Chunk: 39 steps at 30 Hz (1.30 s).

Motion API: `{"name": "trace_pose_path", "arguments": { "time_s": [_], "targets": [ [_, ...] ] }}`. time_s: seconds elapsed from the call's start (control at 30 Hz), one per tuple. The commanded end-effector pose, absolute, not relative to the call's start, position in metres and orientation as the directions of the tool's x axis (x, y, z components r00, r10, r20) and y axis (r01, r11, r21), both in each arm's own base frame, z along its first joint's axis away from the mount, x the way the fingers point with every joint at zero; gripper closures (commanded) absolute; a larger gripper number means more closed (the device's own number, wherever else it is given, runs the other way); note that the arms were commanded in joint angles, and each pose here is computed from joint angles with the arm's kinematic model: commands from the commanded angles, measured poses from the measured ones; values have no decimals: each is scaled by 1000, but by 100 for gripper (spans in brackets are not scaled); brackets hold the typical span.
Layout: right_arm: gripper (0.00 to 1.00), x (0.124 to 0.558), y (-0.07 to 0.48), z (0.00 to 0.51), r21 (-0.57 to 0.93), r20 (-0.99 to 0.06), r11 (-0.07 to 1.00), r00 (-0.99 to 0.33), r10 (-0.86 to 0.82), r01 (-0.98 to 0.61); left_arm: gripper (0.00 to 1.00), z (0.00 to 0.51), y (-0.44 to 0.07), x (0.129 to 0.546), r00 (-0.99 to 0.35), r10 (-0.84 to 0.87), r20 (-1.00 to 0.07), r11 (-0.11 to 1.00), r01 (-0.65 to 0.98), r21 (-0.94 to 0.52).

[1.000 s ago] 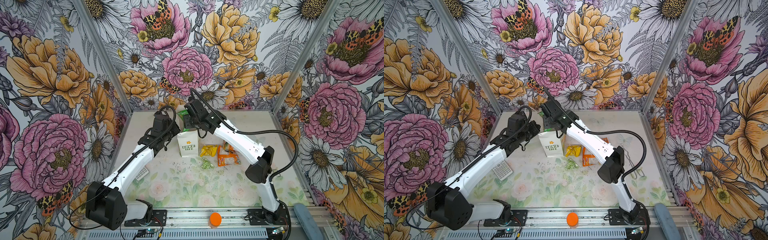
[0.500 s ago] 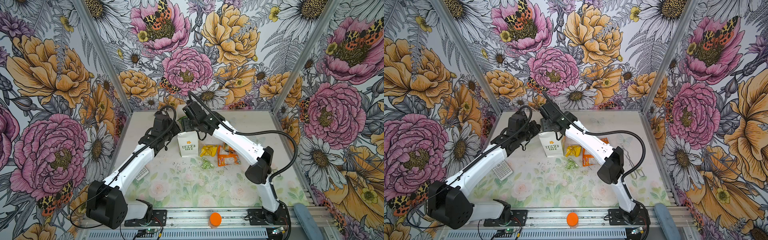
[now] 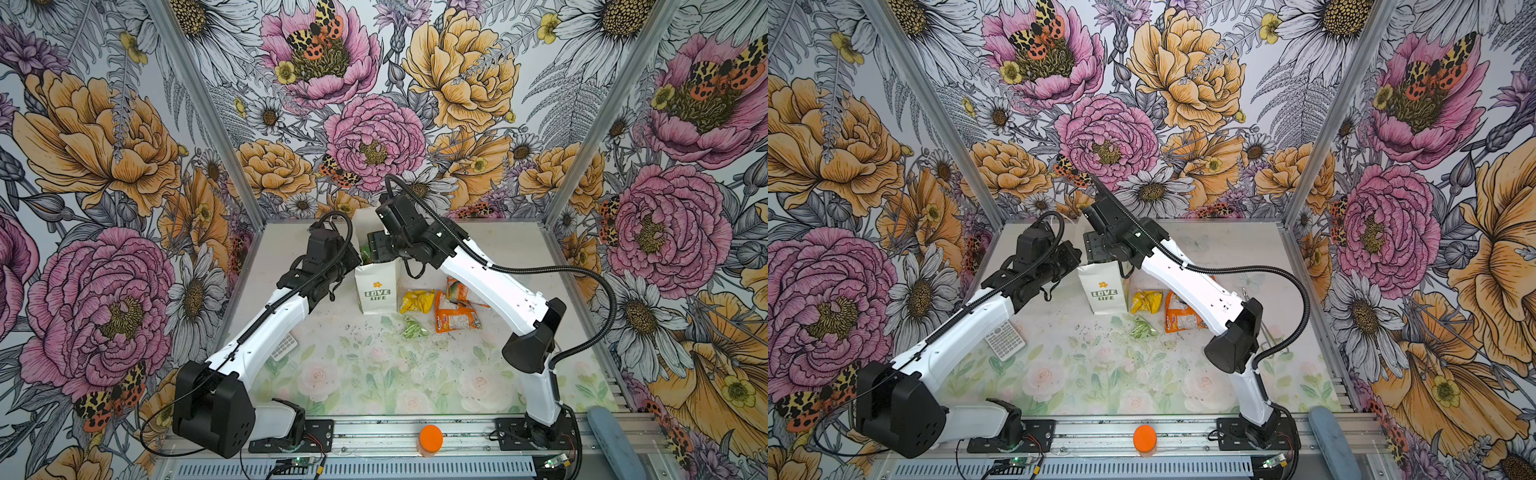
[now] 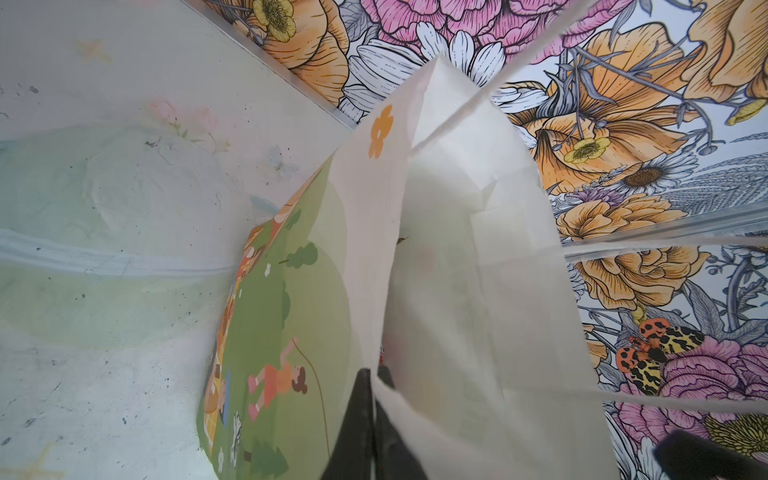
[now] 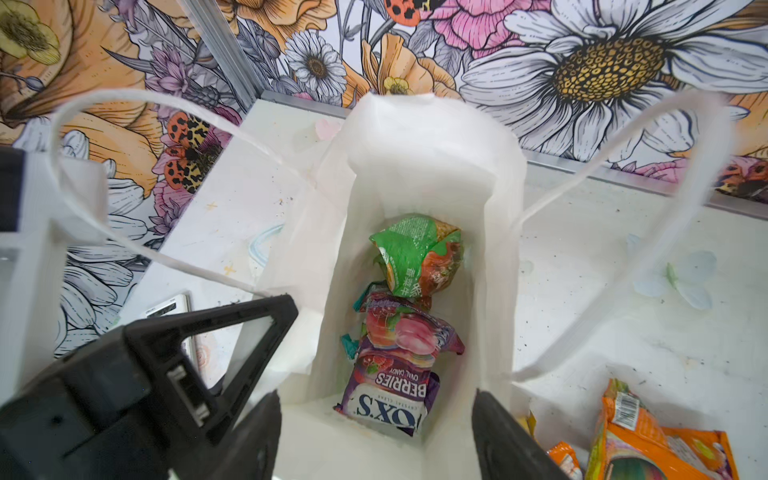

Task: Place the snacks into the paper bag
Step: 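Open the right gripper and move it back over the orange packets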

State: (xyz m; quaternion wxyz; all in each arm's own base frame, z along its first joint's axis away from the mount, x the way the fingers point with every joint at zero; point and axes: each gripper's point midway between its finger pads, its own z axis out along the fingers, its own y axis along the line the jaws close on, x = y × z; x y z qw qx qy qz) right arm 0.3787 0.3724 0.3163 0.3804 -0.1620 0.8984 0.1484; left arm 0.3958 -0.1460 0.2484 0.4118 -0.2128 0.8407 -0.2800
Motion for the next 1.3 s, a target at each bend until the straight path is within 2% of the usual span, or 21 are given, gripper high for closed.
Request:
{"name": "trace_pose_path", "arguments": {
  "time_s": [0.0, 0.53, 0.83, 1.27],
  "targets": [
    [25, 359, 365, 348, 157, -759, 875, -623, -189, -457, 100, 224, -144, 393, -614, -578, -538, 763, -172, -623],
    [18, 335, 328, 372, 98, -785, 877, -578, -222, -470, 100, 227, -142, 393, -610, -580, -539, 761, -169, -627],
    [14, 334, 284, 365, 9, -787, 930, -577, -221, -368, 100, 228, -143, 392, -613, -579, -538, 759, -164, -630],
    [11, 328, 222, 329, 59, -738, 983, -670, -76, -176, 100, 227, -143, 391, -612, -579, -539, 760, -165, -629]
  ]
}}
